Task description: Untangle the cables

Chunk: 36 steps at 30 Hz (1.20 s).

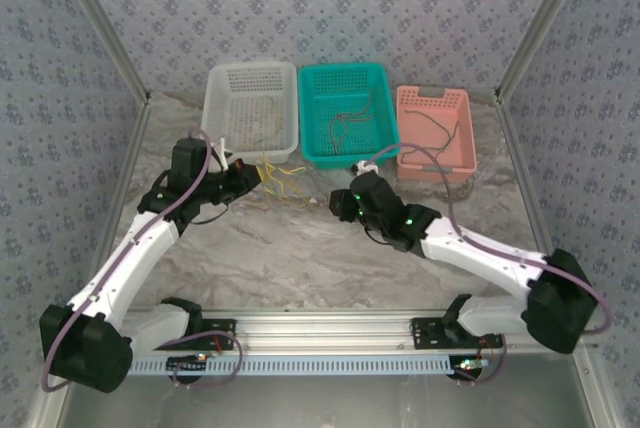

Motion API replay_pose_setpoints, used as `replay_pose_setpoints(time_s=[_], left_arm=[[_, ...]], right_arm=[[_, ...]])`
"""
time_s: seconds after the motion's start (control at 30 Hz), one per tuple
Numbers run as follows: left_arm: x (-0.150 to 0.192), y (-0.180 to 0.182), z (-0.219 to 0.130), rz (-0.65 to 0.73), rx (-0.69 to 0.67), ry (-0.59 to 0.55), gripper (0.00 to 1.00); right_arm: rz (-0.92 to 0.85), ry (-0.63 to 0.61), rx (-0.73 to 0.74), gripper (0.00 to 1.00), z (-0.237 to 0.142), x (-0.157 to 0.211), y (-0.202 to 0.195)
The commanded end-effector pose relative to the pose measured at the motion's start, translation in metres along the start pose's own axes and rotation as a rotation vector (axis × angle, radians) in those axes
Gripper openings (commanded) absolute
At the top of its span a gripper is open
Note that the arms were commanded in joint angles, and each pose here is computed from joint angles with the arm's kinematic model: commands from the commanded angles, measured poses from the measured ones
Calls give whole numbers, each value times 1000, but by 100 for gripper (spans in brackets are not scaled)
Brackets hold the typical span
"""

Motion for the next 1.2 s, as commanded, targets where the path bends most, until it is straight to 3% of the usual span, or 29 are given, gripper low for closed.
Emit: replay_pose_setpoints(time_s=[0.0, 0.07, 0.2, 0.33, 0.47, 0.63, 0.8, 1.17], left_arm=[[1, -13, -4, 46, 77, -29, 0], [2, -15, -3, 52, 88, -31, 0], [6, -19, -2, 71, 107, -26, 0], [11, -25, -3, 123, 121, -14, 0], [19, -25, -9, 283, 91, 2, 0], [15, -25, -15, 472, 79, -57, 0], [8, -38, -17, 646, 137, -127, 0], [16, -49, -2, 754, 226, -111, 0]], right_arm=[[212, -89, -143, 50, -10, -22, 23], [290, -74, -199, 55, -6, -30, 33], [415, -18, -264, 56, 14, -37, 49], [469, 31, -270, 48, 28, -37, 51], [341, 68, -224, 48, 12, -48, 43], [142, 175, -234, 54, -11, -66, 13], [-27, 363, -367, 46, -5, -63, 29], [-126, 492, -473, 41, 32, -35, 62]])
Point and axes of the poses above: each hand's point on the last joint's axis, 136 mm out from that joint toward the fingers, its own z axis out along the fingers, its own y axis along the line the jaws close on, x = y × z, the point moved 4 cm from there along -z, back along the fingers, and after that the axes turned 2 degrees about -z, right-handed, at the moved point
